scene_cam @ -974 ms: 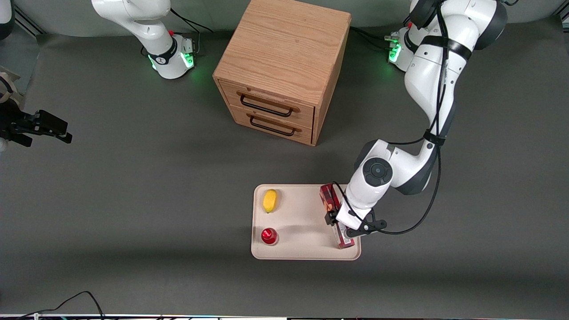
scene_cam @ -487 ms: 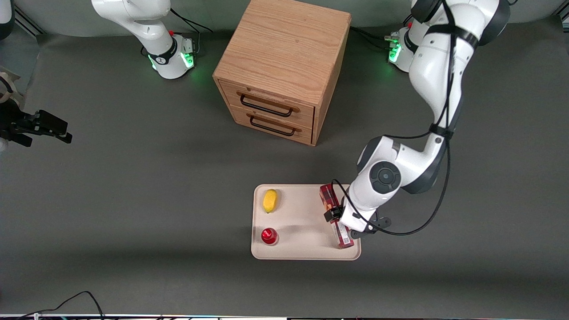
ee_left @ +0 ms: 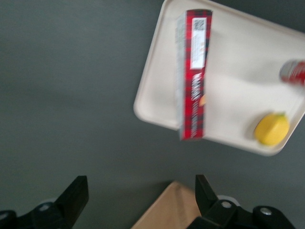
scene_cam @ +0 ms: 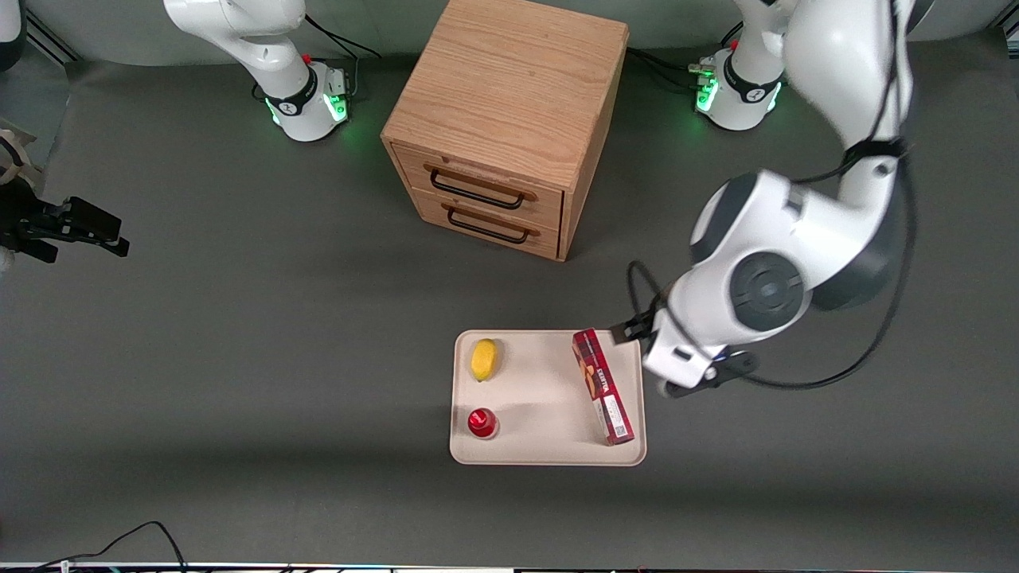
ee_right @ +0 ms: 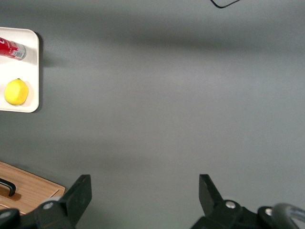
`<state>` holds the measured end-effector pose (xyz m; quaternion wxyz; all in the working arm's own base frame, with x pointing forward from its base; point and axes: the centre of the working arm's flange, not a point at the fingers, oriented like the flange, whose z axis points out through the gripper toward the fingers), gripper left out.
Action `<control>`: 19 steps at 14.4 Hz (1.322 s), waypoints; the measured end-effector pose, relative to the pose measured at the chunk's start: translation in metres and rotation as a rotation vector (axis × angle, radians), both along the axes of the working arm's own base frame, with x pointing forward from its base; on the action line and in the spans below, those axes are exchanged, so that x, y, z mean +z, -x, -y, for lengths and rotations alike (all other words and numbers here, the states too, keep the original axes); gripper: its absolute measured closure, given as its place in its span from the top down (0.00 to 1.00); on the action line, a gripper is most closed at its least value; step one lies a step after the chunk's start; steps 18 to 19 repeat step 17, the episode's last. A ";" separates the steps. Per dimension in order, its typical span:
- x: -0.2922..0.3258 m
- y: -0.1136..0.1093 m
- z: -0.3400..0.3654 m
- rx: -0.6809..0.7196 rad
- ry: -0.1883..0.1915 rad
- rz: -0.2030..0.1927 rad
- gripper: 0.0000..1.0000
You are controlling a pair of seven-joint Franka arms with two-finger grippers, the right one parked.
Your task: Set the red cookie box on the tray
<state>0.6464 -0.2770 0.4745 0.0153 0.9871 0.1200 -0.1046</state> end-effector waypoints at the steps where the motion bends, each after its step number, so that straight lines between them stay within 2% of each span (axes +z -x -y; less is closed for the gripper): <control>1: 0.020 0.004 -0.025 -0.052 -0.008 0.005 1.00; 4: 0.057 0.029 -0.101 -0.148 -0.027 0.038 1.00; 7: 0.072 0.079 -0.173 -0.210 -0.082 0.073 1.00; 10: 0.090 0.119 -0.253 -0.263 -0.085 0.098 1.00; 14: 0.112 0.122 -0.321 -0.337 -0.074 0.162 1.00; 19: 0.124 0.121 -0.316 -0.347 -0.078 0.151 1.00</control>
